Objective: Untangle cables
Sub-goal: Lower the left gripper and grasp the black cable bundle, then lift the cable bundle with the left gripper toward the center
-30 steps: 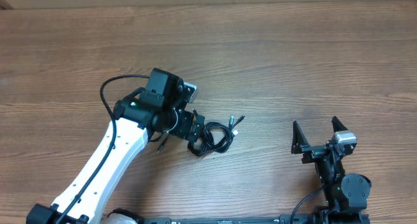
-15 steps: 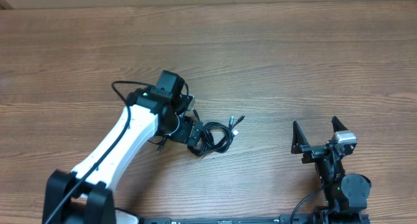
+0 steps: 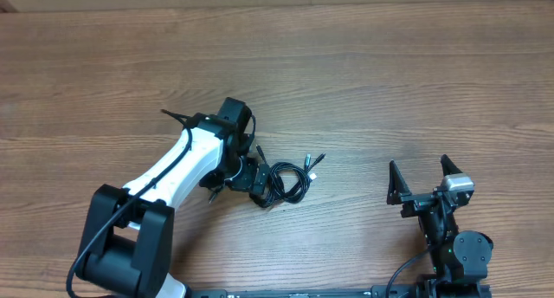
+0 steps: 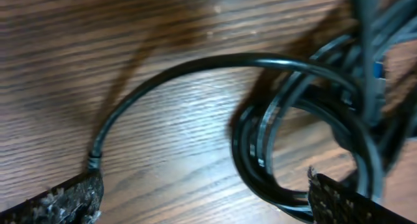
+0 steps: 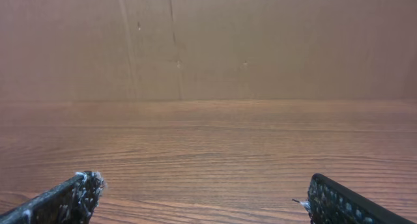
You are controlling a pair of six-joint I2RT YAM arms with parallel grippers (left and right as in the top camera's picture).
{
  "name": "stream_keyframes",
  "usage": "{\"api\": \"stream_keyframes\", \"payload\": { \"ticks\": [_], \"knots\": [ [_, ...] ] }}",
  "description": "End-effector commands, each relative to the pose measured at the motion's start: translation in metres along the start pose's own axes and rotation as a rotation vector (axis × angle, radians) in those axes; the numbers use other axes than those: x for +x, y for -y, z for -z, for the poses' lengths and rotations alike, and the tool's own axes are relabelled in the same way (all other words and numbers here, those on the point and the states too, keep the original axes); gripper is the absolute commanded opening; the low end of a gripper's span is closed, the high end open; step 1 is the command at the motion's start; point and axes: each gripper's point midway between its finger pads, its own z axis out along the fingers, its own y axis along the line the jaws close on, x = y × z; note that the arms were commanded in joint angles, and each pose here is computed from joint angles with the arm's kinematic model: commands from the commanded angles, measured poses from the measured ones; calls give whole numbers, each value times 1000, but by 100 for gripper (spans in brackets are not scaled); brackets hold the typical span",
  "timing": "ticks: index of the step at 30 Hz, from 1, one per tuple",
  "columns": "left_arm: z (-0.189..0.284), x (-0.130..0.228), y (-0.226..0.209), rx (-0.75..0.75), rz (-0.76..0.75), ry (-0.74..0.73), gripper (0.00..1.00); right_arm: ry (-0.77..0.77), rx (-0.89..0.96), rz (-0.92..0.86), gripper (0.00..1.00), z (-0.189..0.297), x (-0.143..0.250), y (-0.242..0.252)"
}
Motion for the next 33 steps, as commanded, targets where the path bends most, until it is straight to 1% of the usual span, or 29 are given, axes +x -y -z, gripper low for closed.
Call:
{"api": "stream_keyframes", "payload": {
  "ticks": [1, 7, 10, 14, 20, 24, 26, 27, 28, 29, 32, 33],
  "knots": [
    [-6, -4, -8, -75, 22, 3, 100, 2, 6, -3, 100, 0, 2, 1],
    [-20, -10, 7, -72, -28, 22, 100, 2, 6, -3, 100, 0, 2, 1],
    [-26, -9, 16, -97, -63, 23, 100, 2, 6, -3, 100, 0, 2, 1],
    [-35, -10, 19, -151, -17, 32, 100, 2, 6, -3, 100, 0, 2, 1],
    [-52, -16, 26, -151, 27, 42, 100, 2, 6, -3, 100, 0, 2, 1],
    [-61, -15, 25, -157, 24, 26, 100, 2, 6, -3, 100, 0, 2, 1],
    [-63, -14, 25, -158, 25, 17, 88, 2, 6, -3, 100, 0, 2, 1],
    [-63, -13, 25, -157, 25, 15, 72, 2, 6, -3, 100, 0, 2, 1],
    [-64, -13, 26, -154, 25, 13, 59, 2, 6, -3, 100, 0, 2, 1],
    [-64, -13, 26, -150, 25, 12, 41, 2, 6, -3, 100, 0, 2, 1],
    [-64, -14, 27, -148, 25, 16, 21, 2, 6, -3, 100, 0, 2, 1],
    [-64, -15, 27, -146, 25, 20, 12, 2, 6, -3, 100, 0, 2, 1]
  ]
}}
